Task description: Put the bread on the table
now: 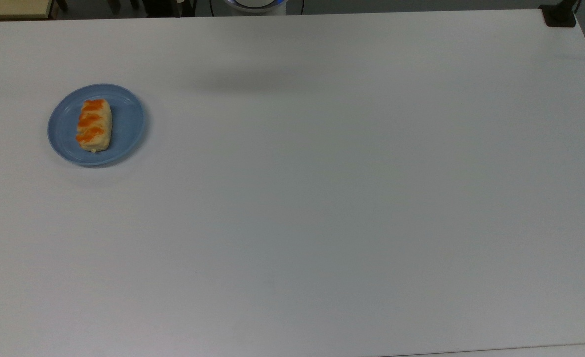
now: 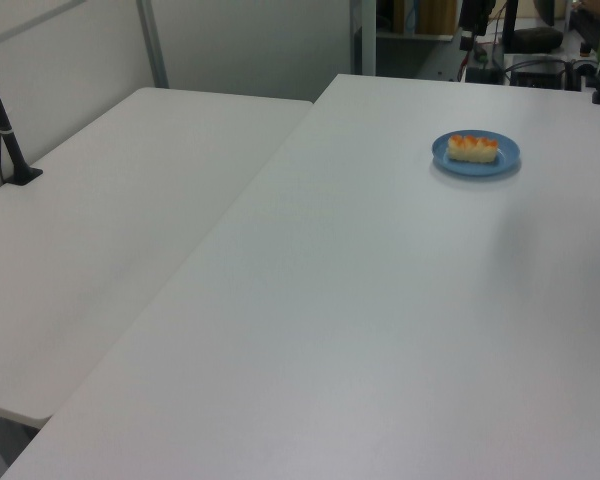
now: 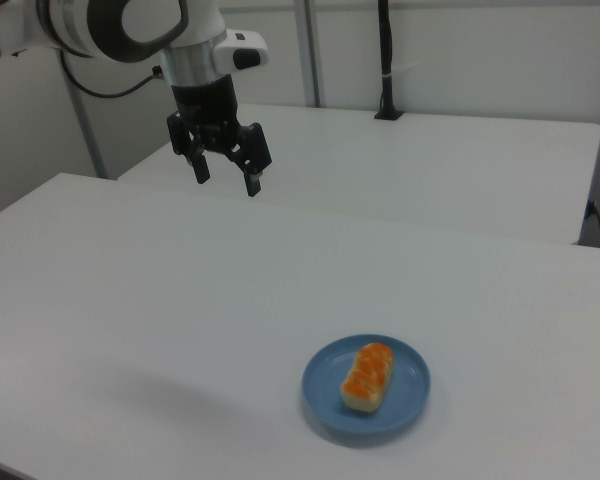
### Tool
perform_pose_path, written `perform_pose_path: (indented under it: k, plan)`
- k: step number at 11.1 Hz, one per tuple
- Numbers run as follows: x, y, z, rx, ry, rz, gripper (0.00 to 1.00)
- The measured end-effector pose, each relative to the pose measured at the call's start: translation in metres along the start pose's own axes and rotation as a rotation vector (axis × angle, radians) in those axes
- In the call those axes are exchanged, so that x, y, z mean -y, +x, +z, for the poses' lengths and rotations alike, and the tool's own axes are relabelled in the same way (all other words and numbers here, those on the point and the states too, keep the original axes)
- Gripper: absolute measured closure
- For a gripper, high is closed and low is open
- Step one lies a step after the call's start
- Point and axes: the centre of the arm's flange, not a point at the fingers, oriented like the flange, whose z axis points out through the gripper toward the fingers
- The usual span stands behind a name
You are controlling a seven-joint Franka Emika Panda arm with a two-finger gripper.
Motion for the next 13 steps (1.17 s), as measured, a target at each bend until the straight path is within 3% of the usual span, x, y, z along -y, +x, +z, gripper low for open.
perform_pose_path:
  k: [11, 13]
  plan:
    - [0.0001, -0.0033, 0.0047, 0.039, 0.002, -0.021, 0.0]
    - [-0.0031, -0.0053, 0.0102, 0.063, -0.027, -0.025, 0.0]
